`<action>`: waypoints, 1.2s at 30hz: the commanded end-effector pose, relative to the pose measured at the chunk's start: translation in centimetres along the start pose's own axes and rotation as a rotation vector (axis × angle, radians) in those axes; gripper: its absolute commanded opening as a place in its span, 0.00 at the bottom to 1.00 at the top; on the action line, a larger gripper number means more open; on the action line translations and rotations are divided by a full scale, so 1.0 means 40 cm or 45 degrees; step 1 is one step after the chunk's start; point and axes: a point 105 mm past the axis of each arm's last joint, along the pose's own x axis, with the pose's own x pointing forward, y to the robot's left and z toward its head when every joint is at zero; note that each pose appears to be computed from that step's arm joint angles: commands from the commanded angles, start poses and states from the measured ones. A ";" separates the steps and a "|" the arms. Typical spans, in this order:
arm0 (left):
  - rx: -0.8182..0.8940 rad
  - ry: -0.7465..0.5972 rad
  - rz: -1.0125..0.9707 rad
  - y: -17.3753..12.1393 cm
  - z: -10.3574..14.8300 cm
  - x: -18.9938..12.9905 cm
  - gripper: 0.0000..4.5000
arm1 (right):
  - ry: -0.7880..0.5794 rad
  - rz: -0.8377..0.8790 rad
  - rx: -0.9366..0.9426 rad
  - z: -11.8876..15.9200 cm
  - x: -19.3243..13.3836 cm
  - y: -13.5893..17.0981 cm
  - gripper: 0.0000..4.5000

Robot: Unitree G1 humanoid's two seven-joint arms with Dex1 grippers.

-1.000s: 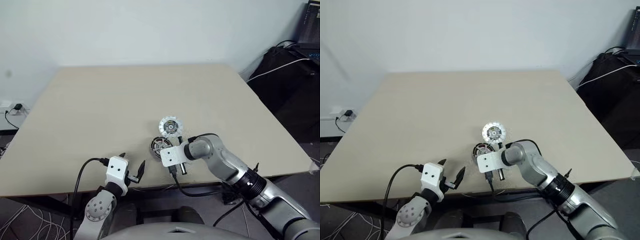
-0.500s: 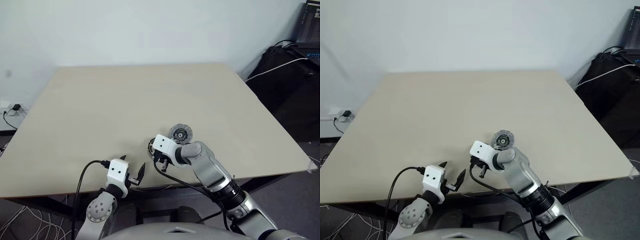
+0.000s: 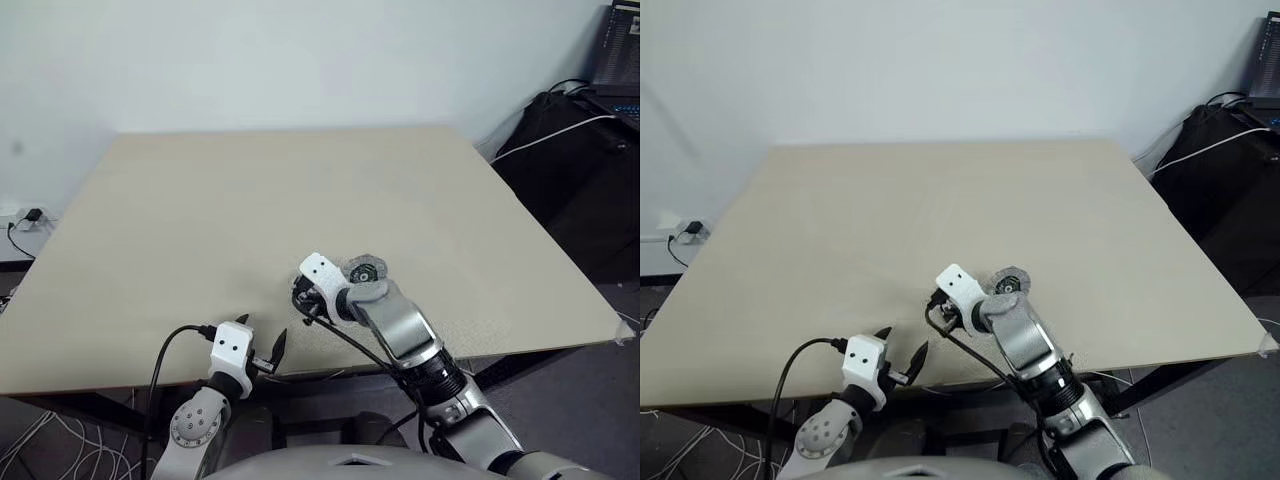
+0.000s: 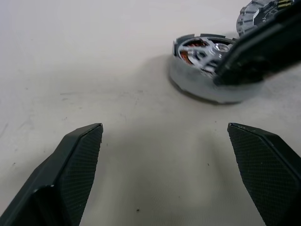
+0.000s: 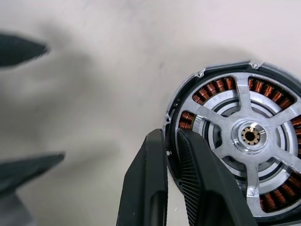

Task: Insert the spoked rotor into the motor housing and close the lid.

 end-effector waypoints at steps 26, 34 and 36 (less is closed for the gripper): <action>0.020 -0.058 -0.013 0.001 0.021 0.004 1.00 | -0.711 -0.077 0.219 0.232 -0.111 -0.002 0.23; 0.041 -0.078 -0.010 0.004 0.023 0.006 1.00 | -0.704 -0.909 0.048 0.097 -0.190 -0.179 0.01; 0.060 -0.088 -0.010 0.006 0.027 0.009 1.00 | -0.670 -1.056 -0.027 0.048 -0.215 -0.196 0.01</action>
